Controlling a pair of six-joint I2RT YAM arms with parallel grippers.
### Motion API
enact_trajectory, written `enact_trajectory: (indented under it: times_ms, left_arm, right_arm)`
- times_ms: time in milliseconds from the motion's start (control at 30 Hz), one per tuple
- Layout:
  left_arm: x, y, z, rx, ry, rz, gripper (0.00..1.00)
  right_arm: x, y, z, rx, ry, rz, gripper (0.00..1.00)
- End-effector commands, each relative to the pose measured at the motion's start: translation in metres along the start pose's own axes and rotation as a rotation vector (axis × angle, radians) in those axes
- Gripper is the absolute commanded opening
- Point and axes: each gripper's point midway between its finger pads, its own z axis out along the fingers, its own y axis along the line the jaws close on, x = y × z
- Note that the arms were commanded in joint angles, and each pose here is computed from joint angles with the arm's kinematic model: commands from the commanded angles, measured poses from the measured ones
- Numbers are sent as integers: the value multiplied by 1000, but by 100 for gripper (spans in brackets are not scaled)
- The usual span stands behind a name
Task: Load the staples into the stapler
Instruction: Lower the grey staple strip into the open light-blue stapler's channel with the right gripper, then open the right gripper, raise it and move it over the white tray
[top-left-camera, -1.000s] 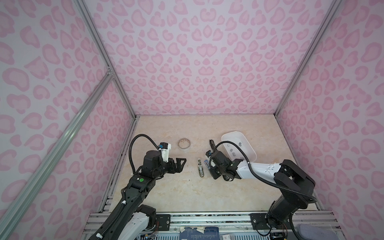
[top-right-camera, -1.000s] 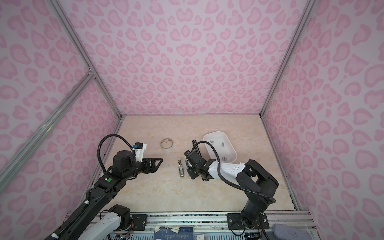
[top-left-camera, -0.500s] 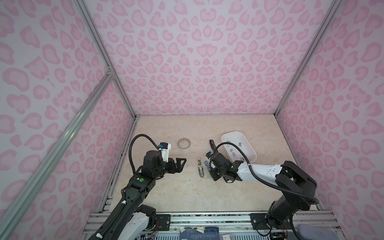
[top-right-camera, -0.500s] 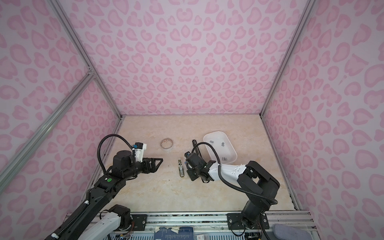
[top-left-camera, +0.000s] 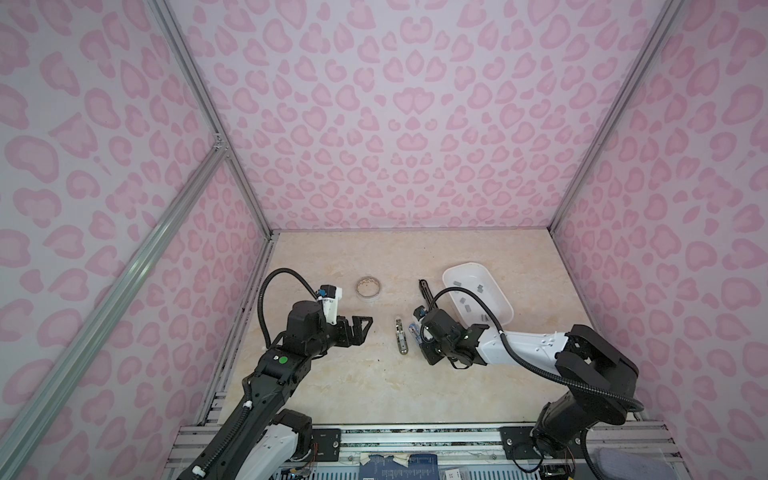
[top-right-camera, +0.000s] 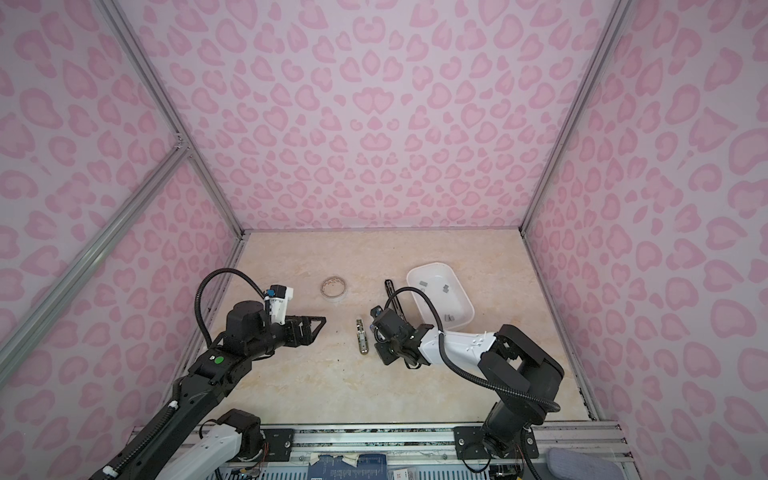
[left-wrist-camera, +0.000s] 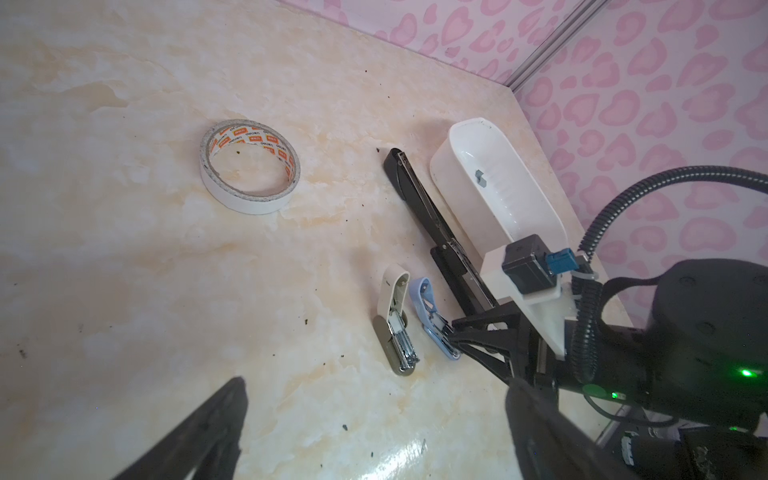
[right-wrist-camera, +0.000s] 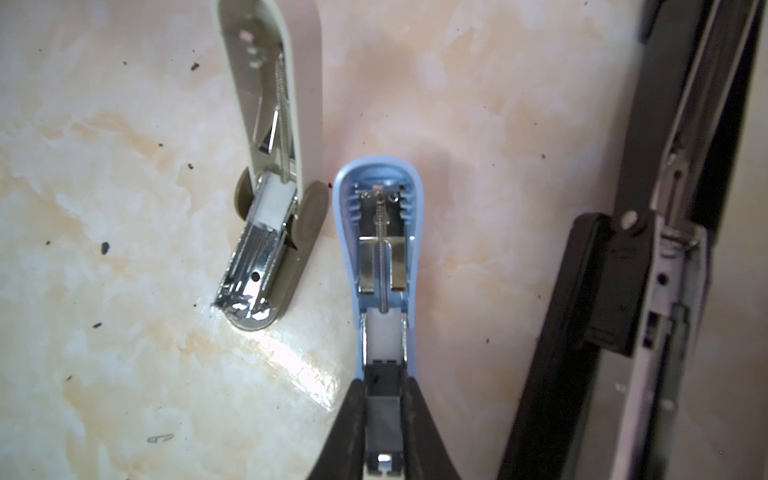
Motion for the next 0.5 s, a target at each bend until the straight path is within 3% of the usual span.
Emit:
enact_trajectory:
  times_ms: [0, 200, 467]
  left_arm:
    - [-7, -4, 1, 18, -30, 20, 98]
    - [-7, -4, 0, 19, -31, 20, 98]
    - [-8, -5, -1, 25, -35, 24, 98]
  right_arm:
    - [7, -4, -2, 19, 16, 4, 22]
    - [3, -4, -8, 18, -7, 6, 29]
    - [-13, -9, -19, 53, -46, 18, 24]
